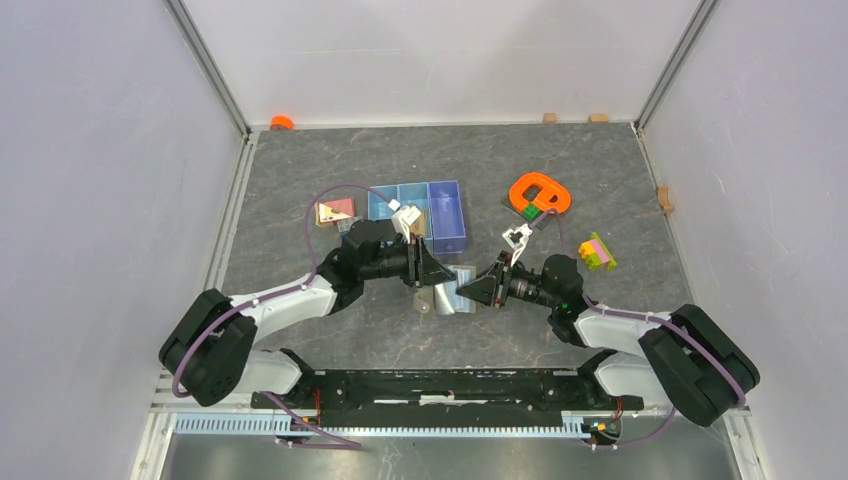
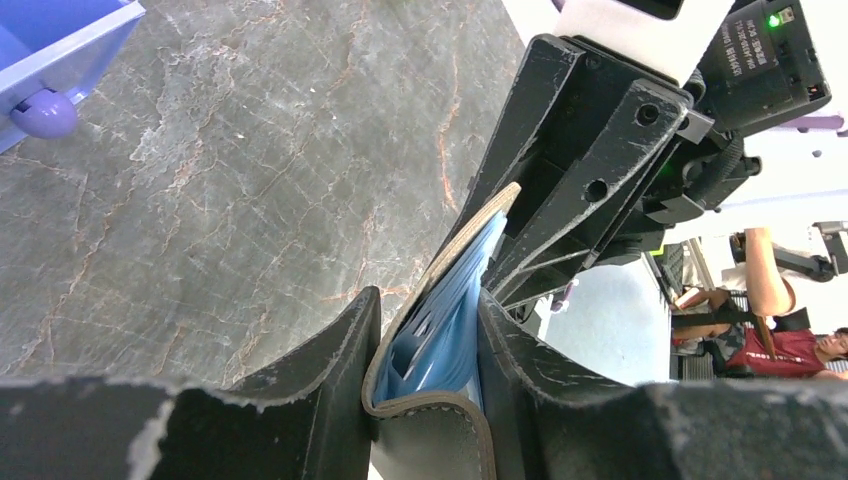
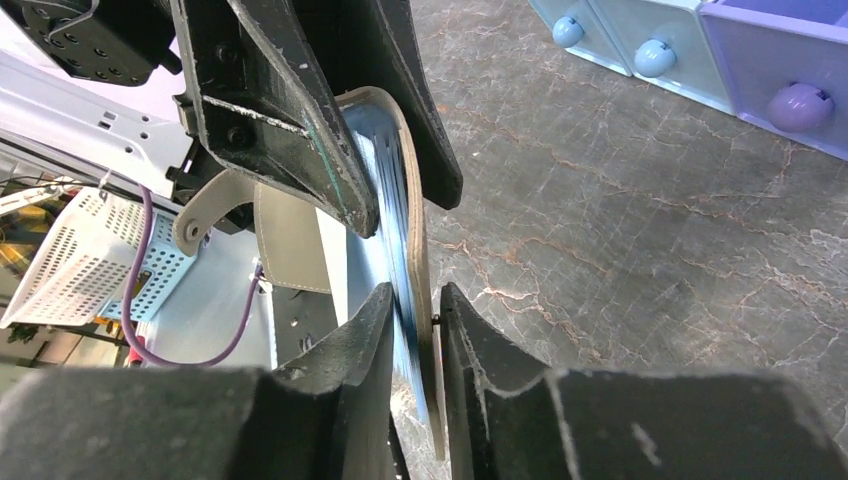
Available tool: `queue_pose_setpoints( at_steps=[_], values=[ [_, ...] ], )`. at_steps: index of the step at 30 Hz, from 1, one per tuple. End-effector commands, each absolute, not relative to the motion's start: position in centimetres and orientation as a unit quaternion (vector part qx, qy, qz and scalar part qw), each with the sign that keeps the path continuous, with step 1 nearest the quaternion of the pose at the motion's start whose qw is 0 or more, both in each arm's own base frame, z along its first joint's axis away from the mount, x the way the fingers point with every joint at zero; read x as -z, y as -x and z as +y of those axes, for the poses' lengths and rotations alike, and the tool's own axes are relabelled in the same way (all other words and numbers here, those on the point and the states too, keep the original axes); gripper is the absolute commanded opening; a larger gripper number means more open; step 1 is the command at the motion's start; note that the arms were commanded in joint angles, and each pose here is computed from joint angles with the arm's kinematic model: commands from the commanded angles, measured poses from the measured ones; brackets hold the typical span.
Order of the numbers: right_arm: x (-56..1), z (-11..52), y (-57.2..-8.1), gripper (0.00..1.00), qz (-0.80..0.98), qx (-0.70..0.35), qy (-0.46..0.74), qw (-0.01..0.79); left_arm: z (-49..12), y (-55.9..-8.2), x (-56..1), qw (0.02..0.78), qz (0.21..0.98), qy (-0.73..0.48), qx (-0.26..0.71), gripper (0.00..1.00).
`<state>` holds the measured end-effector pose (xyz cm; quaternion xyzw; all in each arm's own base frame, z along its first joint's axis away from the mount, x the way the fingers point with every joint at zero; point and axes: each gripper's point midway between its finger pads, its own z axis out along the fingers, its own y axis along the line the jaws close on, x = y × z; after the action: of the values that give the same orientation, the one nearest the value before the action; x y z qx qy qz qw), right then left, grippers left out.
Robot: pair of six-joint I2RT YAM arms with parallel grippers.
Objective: Take the credit cards out of the card holder
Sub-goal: Remove the credit card from the card holder.
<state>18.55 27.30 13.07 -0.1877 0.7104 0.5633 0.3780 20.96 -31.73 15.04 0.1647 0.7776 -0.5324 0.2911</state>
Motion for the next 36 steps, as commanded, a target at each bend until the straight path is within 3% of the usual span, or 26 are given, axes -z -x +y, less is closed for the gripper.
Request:
queue_pose_setpoints(
  at_steps=[1, 4, 6, 7, 16, 24, 29, 36],
  values=[
    [-15.2, 27.9, -18.6, 0.26, 0.678, -0.582, 0.206, 0.399, -32.3, -20.3, -17.7, 0.300, 0.740, -0.178, 0.575, 0.11],
    [-15.8, 27.8, -18.3, 0.24, 0.670, -0.586, 0.210, 0.405, -32.0, -20.7, -17.3, 0.301, 0.749, -0.170, 0.565, 0.10],
    [-15.8, 27.7, -18.5, 0.07, 0.671, -0.581, 0.209, 0.411, -31.6, -21.4, -16.7, 0.307, 0.765, -0.158, 0.544, 0.12],
    [-15.7, 27.5, -18.6, 0.03, 0.674, -0.577, 0.206, 0.413, -31.3, -21.6, -16.4, 0.310, 0.770, -0.153, 0.537, 0.17],
    [-15.7, 26.6, -19.5, 0.01, 0.680, -0.559, 0.189, 0.435, -25.9, -25.5, -12.8, 0.371, 0.857, -0.068, 0.351, 0.40],
    [-14.0, 25.2, -21.5, 0.00, 0.721, -0.494, 0.163, 0.459, -25.1, -25.7, -12.9, 0.378, 0.861, -0.057, 0.335, 0.65],
    [-11.6, 23.4, -23.3, 0.00, 0.767, -0.436, 0.121, 0.455, -24.0, -25.4, -14.8, 0.420, 0.839, -0.047, 0.342, 0.89],
    [-12.5, 23.8, -22.8, 0.00, 0.750, -0.464, 0.129, 0.454, -24.4, -24.8, -15.7, 0.432, 0.821, -0.062, 0.368, 1.00]
  ],
)
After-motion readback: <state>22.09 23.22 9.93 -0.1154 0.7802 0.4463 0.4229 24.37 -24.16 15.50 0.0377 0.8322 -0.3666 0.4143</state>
